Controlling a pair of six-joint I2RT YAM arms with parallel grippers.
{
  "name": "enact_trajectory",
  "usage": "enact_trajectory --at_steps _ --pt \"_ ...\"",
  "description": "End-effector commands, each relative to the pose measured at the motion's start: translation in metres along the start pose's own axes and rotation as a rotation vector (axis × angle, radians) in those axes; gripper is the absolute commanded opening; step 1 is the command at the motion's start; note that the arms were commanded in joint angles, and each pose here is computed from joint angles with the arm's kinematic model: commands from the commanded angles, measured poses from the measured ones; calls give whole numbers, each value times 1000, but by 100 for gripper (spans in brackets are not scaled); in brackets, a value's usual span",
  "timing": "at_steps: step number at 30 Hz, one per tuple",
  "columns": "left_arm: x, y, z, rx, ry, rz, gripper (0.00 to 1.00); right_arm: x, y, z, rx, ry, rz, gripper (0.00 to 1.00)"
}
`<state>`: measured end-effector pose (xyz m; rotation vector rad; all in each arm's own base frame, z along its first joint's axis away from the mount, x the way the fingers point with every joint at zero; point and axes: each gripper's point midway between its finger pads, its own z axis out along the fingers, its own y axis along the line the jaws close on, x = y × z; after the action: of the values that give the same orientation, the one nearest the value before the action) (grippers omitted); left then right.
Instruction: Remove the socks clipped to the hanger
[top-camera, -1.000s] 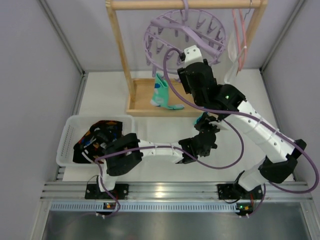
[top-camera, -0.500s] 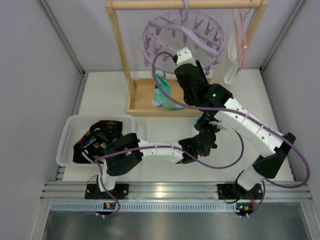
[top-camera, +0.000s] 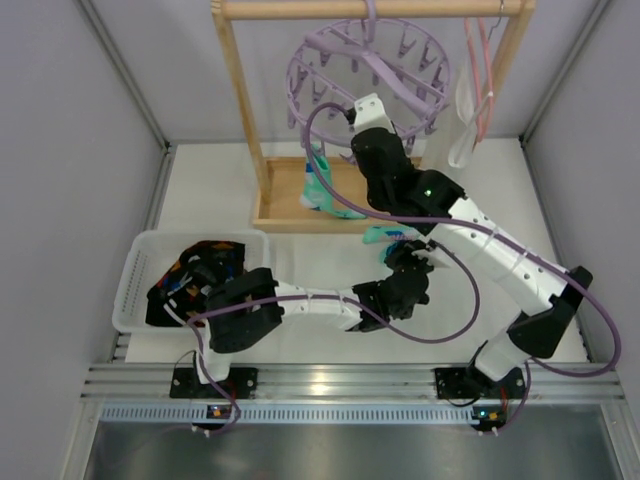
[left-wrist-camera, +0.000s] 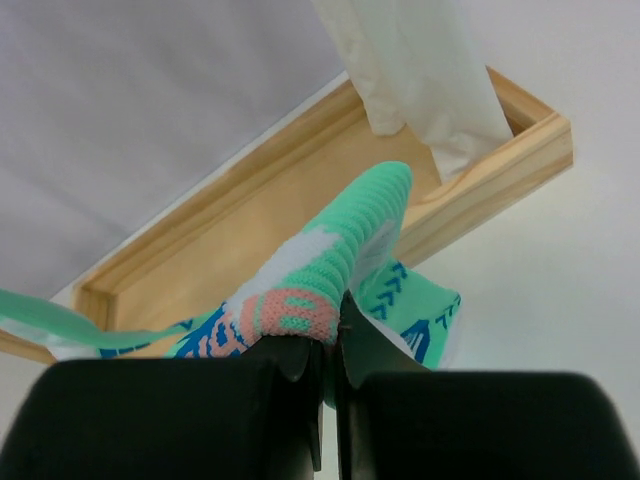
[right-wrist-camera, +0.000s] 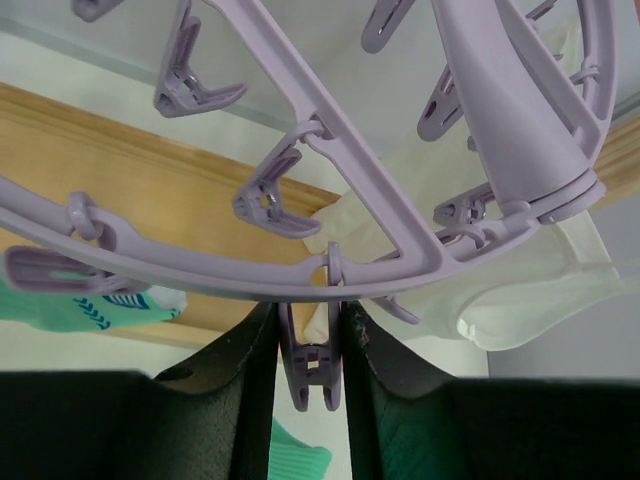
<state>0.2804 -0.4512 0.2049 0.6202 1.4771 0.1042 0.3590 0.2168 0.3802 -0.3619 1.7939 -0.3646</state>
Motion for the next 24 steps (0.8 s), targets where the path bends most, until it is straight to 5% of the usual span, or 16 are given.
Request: enact_trajectory --at_steps 1,3,6,15,20,24 --pt "-11 30 -10 -21 3 -170 0 -17 -17 -17 -20 -68 111 19" --pt "0 45 -21 -43 36 -184 0 -10 -11 -17 -62 -60 120 43" --pt "-2 85 -43 -84 74 -267 0 2 -12 -20 -117 -47 174 57" --pt "27 196 -109 -195 245 -434 0 24 -29 -60 -258 -104 380 77" --pt "29 265 -130 -221 266 -524 0 43 -52 -81 -262 -135 467 79" --pt "53 348 -129 -406 359 -553 0 54 -62 -90 -253 -148 500 79"
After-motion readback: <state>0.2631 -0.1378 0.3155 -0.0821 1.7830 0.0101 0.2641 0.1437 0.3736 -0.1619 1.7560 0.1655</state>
